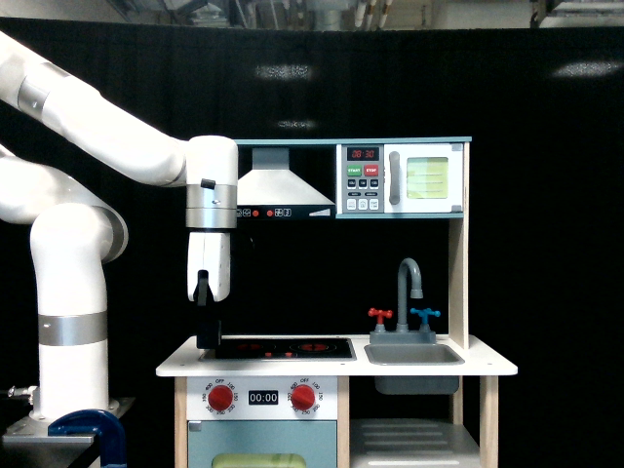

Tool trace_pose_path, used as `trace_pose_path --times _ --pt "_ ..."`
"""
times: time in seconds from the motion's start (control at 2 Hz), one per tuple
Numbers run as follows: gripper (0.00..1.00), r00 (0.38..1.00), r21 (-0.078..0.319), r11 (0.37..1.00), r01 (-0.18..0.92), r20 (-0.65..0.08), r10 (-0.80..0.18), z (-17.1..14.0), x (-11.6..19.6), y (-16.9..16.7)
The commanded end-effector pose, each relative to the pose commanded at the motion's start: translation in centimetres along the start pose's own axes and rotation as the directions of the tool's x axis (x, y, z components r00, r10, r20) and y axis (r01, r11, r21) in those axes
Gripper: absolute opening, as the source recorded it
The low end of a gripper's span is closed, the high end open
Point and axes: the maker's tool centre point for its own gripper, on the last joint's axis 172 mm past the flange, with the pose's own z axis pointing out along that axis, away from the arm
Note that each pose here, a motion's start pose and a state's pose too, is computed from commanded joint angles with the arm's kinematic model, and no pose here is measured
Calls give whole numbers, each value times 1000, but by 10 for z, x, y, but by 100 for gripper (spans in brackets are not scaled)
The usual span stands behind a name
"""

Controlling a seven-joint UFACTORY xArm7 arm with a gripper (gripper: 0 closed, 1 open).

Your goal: Open the oven door

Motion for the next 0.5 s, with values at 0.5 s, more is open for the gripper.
trace_pose_path --times 0.5 --pt "100 996 -10 997 78 -35 -78 -4 7 -1"
